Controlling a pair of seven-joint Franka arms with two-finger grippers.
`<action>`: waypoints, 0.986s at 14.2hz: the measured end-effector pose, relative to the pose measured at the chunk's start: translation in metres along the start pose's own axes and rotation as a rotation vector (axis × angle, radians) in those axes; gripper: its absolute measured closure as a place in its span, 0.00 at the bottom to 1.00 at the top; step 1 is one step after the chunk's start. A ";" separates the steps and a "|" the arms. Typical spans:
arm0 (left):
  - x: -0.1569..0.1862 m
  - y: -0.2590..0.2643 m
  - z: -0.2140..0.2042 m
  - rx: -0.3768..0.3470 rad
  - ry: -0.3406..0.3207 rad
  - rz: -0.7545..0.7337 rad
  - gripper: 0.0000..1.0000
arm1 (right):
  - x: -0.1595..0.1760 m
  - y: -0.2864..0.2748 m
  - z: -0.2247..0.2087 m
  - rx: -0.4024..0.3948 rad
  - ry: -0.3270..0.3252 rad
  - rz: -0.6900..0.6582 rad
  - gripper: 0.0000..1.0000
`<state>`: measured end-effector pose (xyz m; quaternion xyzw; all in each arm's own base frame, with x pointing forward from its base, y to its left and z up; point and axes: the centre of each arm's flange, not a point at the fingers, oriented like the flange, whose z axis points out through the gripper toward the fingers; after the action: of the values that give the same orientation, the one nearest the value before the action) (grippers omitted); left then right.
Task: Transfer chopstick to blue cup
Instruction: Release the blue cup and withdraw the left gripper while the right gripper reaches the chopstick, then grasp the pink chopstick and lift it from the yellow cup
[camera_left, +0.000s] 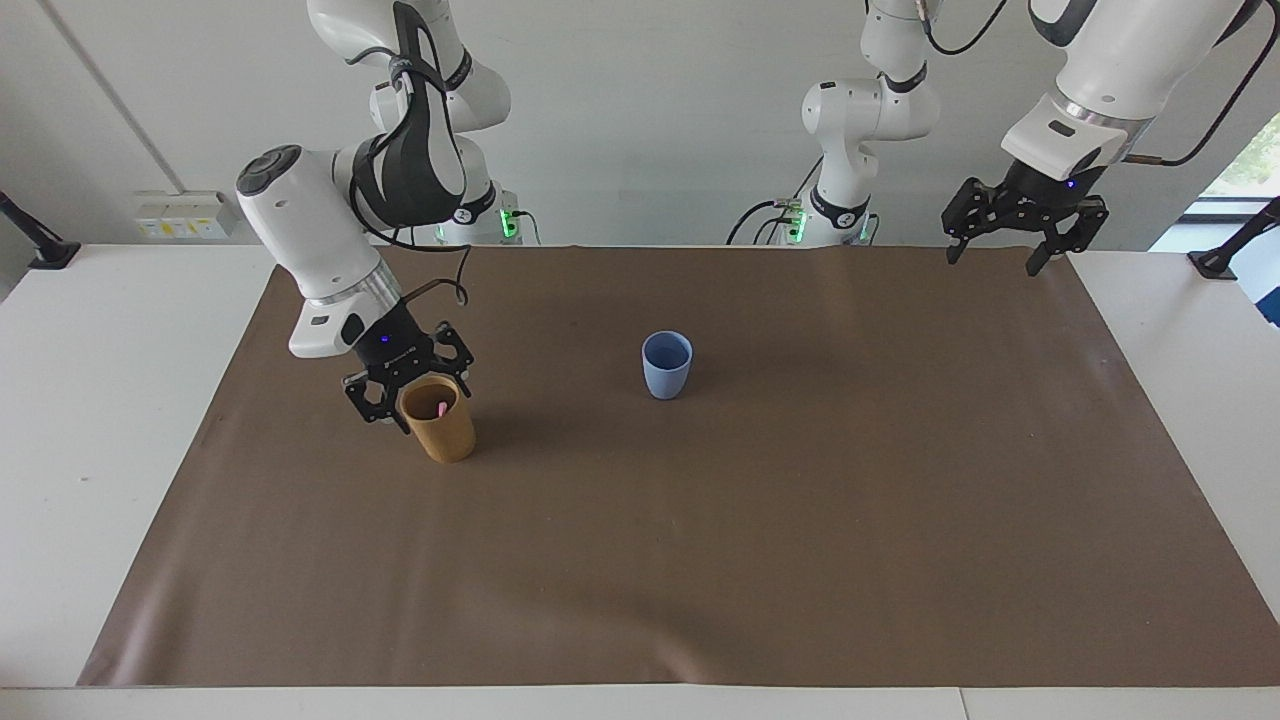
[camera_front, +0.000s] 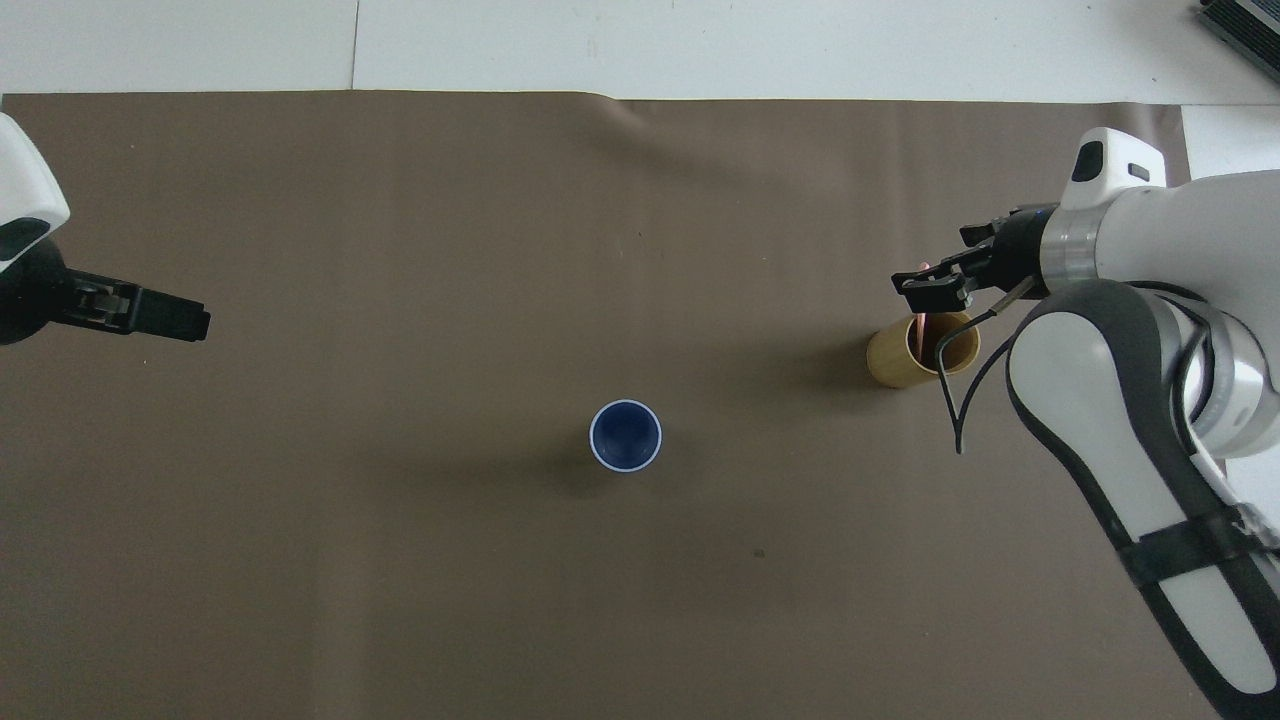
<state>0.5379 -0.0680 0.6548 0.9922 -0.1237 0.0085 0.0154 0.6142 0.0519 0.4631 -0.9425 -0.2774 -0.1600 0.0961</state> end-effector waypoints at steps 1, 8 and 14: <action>-0.002 0.001 0.002 -0.001 -0.016 0.001 0.00 | 0.000 0.000 0.000 -0.002 0.003 0.000 0.34; -0.005 -0.002 0.013 0.015 -0.046 -0.003 0.00 | -0.001 0.002 0.000 0.007 0.017 0.019 0.92; -0.007 -0.003 0.012 0.016 -0.047 -0.009 0.00 | -0.004 0.014 -0.029 0.000 0.040 0.038 0.92</action>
<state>0.5315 -0.0641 0.6427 0.9927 -0.1197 -0.0140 0.0046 0.6121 0.0306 0.4872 -0.9442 -0.2573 -0.1771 0.1047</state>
